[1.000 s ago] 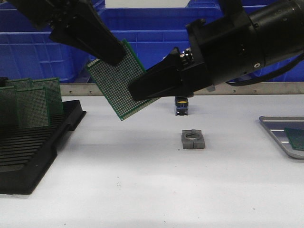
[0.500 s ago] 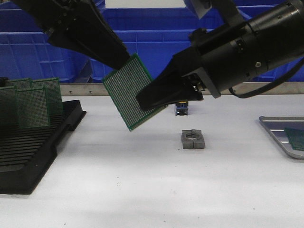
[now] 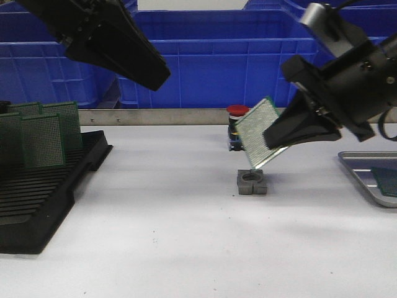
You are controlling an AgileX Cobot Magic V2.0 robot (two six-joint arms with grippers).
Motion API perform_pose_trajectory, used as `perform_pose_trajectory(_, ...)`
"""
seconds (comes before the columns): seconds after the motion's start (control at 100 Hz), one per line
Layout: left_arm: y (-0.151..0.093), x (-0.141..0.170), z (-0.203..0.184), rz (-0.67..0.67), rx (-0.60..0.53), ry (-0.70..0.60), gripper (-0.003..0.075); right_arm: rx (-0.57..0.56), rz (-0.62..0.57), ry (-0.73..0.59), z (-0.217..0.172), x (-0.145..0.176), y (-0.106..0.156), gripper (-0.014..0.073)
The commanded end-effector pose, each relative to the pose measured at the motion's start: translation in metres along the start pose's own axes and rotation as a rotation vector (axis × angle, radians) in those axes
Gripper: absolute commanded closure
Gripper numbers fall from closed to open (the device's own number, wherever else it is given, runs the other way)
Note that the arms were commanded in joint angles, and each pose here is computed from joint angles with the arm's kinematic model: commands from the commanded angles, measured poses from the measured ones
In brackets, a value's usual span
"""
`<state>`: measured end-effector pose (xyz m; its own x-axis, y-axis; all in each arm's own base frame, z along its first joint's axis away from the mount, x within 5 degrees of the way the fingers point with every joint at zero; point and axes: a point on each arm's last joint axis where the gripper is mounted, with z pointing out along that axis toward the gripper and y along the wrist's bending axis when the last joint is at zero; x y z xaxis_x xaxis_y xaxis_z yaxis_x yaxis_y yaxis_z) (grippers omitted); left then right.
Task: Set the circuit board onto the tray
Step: 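Move the board with the right gripper onto the metal tray and release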
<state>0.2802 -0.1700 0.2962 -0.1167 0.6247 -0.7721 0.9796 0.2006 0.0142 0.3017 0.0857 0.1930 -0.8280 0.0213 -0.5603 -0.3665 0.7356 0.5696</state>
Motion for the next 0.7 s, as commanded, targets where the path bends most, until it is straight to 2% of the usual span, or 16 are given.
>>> perform_pose_trajectory(0.0, -0.005, -0.021, -0.013, 0.0, -0.026, -0.089, 0.0193, 0.022, 0.059, -0.105, -0.026, -0.018, -0.013, 0.0664)
perform_pose_trajectory(0.2, -0.005, -0.021, -0.013, 0.0, -0.026, -0.089, 0.0195, 0.145, 0.18, -0.225, -0.069, -0.023, -0.064, 0.0664)
perform_pose_trajectory(0.34, -0.005, -0.021, -0.013, 0.0, -0.027, -0.089, 0.0195, 0.206, 0.252, -0.272, -0.089, -0.016, -0.088, 0.0664)
perform_pose_trajectory(0.61, -0.005, -0.021, -0.013, 0.0, -0.027, -0.089, 0.0195, 0.261, 0.28, -0.286, -0.097, -0.011, -0.099, 0.0655)
perform_pose_trajectory(0.69, -0.005, -0.021, -0.013, 0.0, -0.027, -0.089, 0.0195, 0.268, 0.28, -0.288, -0.097, -0.012, -0.1, 0.0573)
